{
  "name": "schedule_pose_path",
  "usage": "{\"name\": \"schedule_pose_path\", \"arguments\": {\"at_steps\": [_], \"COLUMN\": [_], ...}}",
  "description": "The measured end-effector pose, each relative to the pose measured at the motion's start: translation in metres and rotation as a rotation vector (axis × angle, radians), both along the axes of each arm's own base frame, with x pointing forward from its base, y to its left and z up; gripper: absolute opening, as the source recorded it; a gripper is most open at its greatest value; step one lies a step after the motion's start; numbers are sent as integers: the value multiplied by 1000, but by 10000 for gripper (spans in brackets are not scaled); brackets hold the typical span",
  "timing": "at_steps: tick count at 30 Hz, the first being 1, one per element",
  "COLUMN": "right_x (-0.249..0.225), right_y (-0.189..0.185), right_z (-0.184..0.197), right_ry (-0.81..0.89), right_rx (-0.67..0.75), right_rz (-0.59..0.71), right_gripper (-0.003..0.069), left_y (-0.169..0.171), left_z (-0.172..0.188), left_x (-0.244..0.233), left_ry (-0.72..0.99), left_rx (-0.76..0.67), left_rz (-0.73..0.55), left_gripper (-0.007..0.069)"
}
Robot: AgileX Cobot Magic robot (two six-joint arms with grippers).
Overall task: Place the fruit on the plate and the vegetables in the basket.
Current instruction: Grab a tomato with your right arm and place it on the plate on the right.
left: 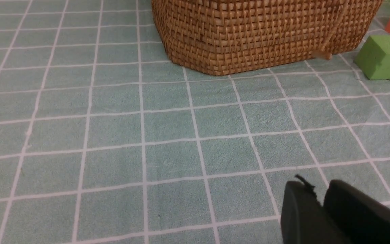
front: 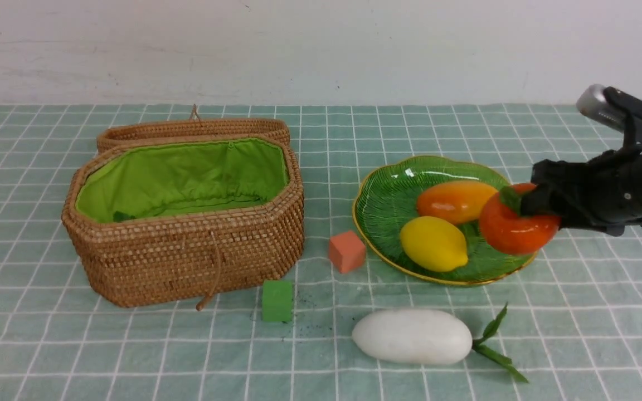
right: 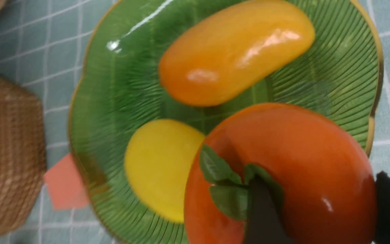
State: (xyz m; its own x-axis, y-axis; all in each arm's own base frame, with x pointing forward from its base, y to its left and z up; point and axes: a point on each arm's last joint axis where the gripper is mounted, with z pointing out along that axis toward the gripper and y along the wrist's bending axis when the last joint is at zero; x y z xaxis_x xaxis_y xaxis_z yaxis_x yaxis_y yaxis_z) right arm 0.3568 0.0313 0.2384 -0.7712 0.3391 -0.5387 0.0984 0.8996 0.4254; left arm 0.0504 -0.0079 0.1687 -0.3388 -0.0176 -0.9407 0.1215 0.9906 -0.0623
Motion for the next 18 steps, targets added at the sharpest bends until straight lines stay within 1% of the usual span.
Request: {"name": "schedule_pose_path", "arguments": {"at_steps": [4,10,12,13,14,16,17,18], "right_x": [12,14,14,14,14,11,9,8], "right_y": [-1,0,0,0,0,0,1,1], "right_z": [-23,-26,-25,-24,-23,-16,-13,-9], "right_ry": [32,24,17,13,11,-7,-17,-28], "right_rx": [39,41,31,26,25,15,7,1], "right_rz": [-61,-61,-49,-41,-40,-17,-1,9], "right_gripper": [395,399,439,477,495,610,648,659], "left_y": [0,0,0,0,0,0,0,0], "left_z": [0,0,0,0,0,0,0,0], "left_x": [0,0,0,0,0,0,0,0], "left_ry": [0,0,0,0,0,0,0,0], "left_rx": [3,3,3,3,3,3,3,3], "left_rz": [0,0,0,0,0,0,0,0], "left_gripper": [113,117,121,123,123,124,125,126]}}
